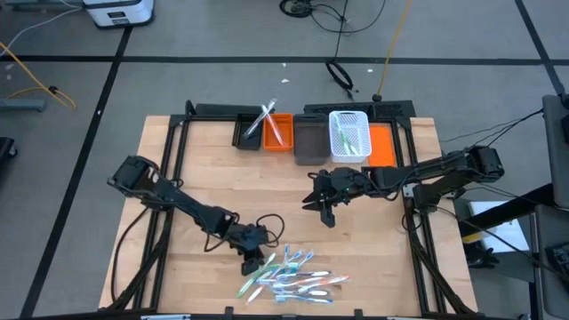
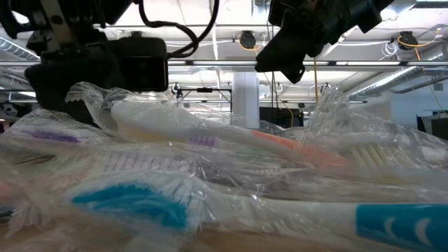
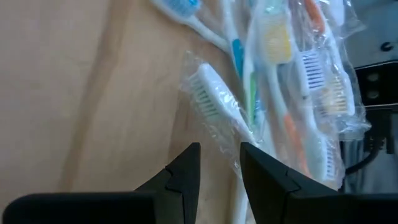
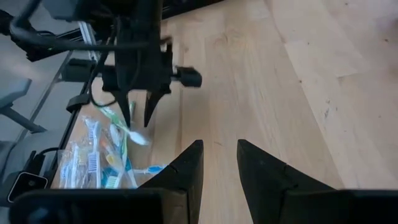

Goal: Pick & Place Toothbrushes
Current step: Put the green toothbrush into the white bin

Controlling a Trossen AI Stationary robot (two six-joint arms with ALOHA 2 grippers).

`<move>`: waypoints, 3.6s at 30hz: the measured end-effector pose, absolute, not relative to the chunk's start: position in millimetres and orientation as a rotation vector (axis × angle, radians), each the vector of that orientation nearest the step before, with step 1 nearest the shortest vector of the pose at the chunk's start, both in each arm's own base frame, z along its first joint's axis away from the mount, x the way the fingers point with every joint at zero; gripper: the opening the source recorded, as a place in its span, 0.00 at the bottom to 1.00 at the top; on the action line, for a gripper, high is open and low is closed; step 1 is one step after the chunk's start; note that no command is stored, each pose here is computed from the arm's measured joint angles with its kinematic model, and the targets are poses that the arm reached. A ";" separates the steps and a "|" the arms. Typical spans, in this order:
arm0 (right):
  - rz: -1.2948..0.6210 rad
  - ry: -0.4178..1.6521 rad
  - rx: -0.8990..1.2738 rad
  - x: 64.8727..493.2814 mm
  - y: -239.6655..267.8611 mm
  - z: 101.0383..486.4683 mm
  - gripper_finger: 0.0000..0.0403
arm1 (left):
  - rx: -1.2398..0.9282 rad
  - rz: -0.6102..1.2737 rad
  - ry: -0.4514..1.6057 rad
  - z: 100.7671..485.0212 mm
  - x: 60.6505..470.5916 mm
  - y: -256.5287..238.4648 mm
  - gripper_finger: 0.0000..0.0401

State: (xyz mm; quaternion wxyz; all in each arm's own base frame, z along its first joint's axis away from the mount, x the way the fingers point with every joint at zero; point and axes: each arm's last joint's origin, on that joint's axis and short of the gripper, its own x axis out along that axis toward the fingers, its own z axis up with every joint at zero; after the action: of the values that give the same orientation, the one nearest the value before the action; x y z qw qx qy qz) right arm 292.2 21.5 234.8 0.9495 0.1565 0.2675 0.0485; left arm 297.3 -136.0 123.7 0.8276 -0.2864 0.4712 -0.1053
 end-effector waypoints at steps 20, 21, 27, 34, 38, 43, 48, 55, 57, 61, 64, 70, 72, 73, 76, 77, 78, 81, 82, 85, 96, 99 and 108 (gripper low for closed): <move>0.105 0.521 0.307 293.3 21.6 236.8 0.22 | -0.571 -0.265 0.929 123.4 302.7 -137.9 0.04; 0.105 0.521 0.307 293.3 21.6 236.8 0.22 | -0.566 -0.271 0.921 123.9 303.2 -138.1 0.03; 0.098 0.523 0.305 292.6 21.3 234.8 0.22 | -0.543 -0.245 0.898 124.1 304.2 -136.8 0.00; 0.051 0.539 0.297 289.3 19.7 226.1 0.22 | -0.533 -0.245 0.881 131.3 303.3 -135.2 0.00; 0.052 0.540 0.298 288.8 19.8 224.9 0.22 | -0.491 -0.202 0.862 147.6 297.0 -130.1 0.00; 0.052 0.537 0.298 289.0 19.8 225.1 0.22 | -0.437 -0.160 0.795 172.9 288.7 -123.9 0.00; 0.053 0.538 0.298 288.9 19.8 225.0 0.22 | -0.380 -0.106 0.730 195.2 279.1 -117.1 0.00; 0.055 0.527 0.298 289.4 19.8 225.8 0.22 | -0.299 -0.032 0.577 226.3 268.9 -108.2 0.00; 0.057 0.514 0.298 290.0 19.8 226.9 0.22 | -0.264 0.001 0.543 233.1 265.4 -105.2 0.00; 0.073 0.451 0.292 292.8 20.1 232.4 0.22 | -0.220 0.032 0.472 241.7 265.7 -101.7 0.00; 0.086 0.396 0.270 294.9 20.3 237.3 0.22 | -0.201 0.034 0.418 246.4 268.3 -100.5 0.00; 0.107 0.315 0.242 297.3 21.9 244.7 0.22 | -0.160 0.065 0.339 253.3 273.1 -94.4 0.00; 0.119 0.286 0.234 298.0 24.0 247.4 0.22 | -0.143 0.094 0.320 254.7 274.3 -91.8 0.00; 0.126 0.268 0.220 298.3 25.2 249.0 0.22 | -0.135 0.108 0.310 255.5 274.9 -90.4 0.00; 0.149 0.221 0.185 299.6 30.1 252.6 0.22 | -0.126 0.132 0.283 257.9 276.9 -86.3 0.00; 0.155 0.207 0.177 300.2 31.3 253.3 0.22 | -0.124 0.136 0.276 258.5 277.3 -85.3 0.00; 0.160 0.200 0.168 300.4 32.7 253.8 0.22 | -0.124 0.139 0.271 259.0 277.8 -84.4 0.00; 0.149 0.169 0.152 300.7 34.5 256.5 0.22 | -0.129 0.143 0.243 261.7 279.1 -83.0 0.00; 0.136 0.164 0.144 300.8 34.3 256.8 0.22 | -0.128 0.142 0.234 262.6 279.4 -82.8 0.00; 0.123 0.148 0.137 302.4 34.8 256.5 0.22 | -0.115 0.142 0.218 264.3 280.1 -82.0 0.00; 0.138 0.003 0.118 321.2 36.8 247.4 0.27 | -0.110 0.175 0.208 265.2 283.1 -72.0 0.00; 0.126 -0.011 0.119 322.9 34.2 246.6 0.29 | -0.107 0.175 0.209 265.0 283.1 -72.0 0.00; 0.120 -0.044 0.120 324.0 32.5 248.5 0.29 | -0.106 0.178 0.205 263.3 285.5 -71.9 0.00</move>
State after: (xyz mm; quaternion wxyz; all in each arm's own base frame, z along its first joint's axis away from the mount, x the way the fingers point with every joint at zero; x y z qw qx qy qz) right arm 324.0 32.5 248.5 0.9962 0.0599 -0.0222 0.0600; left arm 285.5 -71.9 263.3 0.9894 -0.0529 0.1020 0.0887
